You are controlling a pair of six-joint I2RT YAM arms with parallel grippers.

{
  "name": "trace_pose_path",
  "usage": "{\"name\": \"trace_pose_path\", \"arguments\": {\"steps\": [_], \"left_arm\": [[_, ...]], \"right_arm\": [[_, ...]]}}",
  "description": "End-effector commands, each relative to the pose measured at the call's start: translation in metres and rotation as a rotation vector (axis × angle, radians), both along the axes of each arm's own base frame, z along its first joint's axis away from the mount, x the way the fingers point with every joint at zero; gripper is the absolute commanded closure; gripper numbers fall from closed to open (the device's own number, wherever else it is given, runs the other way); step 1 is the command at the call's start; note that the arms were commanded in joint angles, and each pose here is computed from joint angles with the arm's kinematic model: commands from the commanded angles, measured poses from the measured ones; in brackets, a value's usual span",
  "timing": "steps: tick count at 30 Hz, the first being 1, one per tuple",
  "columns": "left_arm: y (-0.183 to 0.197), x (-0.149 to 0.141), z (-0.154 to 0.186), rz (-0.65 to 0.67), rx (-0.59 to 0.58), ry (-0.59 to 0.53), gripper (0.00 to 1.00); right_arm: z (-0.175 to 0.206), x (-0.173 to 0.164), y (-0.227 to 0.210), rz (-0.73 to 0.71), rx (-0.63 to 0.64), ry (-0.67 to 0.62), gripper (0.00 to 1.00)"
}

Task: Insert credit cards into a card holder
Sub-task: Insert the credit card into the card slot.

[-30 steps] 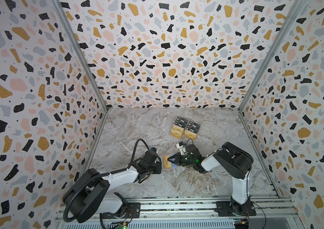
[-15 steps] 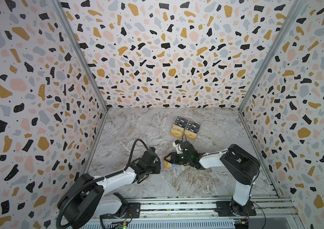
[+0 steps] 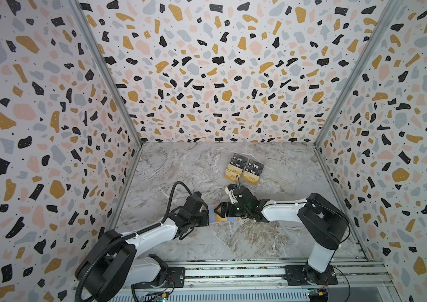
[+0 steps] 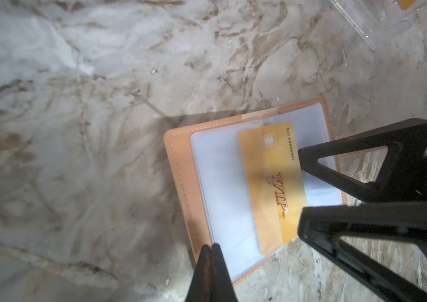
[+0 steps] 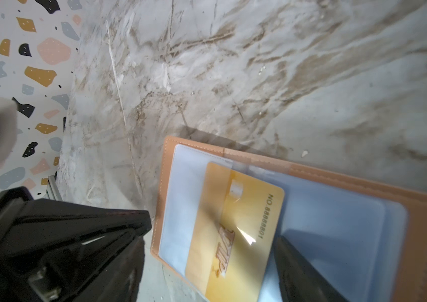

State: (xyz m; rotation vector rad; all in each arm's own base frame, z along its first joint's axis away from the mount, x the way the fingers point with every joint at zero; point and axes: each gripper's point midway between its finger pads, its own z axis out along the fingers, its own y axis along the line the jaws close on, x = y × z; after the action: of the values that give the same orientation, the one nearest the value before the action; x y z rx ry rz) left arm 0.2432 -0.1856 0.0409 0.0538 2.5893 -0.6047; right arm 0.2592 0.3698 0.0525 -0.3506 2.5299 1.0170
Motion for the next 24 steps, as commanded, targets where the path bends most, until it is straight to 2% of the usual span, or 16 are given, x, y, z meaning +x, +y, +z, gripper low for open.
{"name": "trace_pose_path", "arguments": {"steps": [1,10,15,24], "left_arm": [[-0.008,0.007,0.005,-0.038,-0.017,-0.007,0.98],[-0.011,0.003,-0.007,-0.063,-0.018,0.025,1.0],[-0.01,0.001,-0.015,-0.066,-0.02,0.037,1.0],[-0.004,-0.001,-0.017,-0.052,-0.042,0.036,1.0]], "right_arm": [[-0.002,-0.004,-0.011,0.005,-0.074,0.009,0.21],[-0.006,-0.015,0.001,0.056,-0.047,0.101,0.21],[0.001,-0.018,0.009,0.064,0.017,0.14,0.21],[0.013,-0.016,0.021,0.075,0.014,0.135,0.23]]}}
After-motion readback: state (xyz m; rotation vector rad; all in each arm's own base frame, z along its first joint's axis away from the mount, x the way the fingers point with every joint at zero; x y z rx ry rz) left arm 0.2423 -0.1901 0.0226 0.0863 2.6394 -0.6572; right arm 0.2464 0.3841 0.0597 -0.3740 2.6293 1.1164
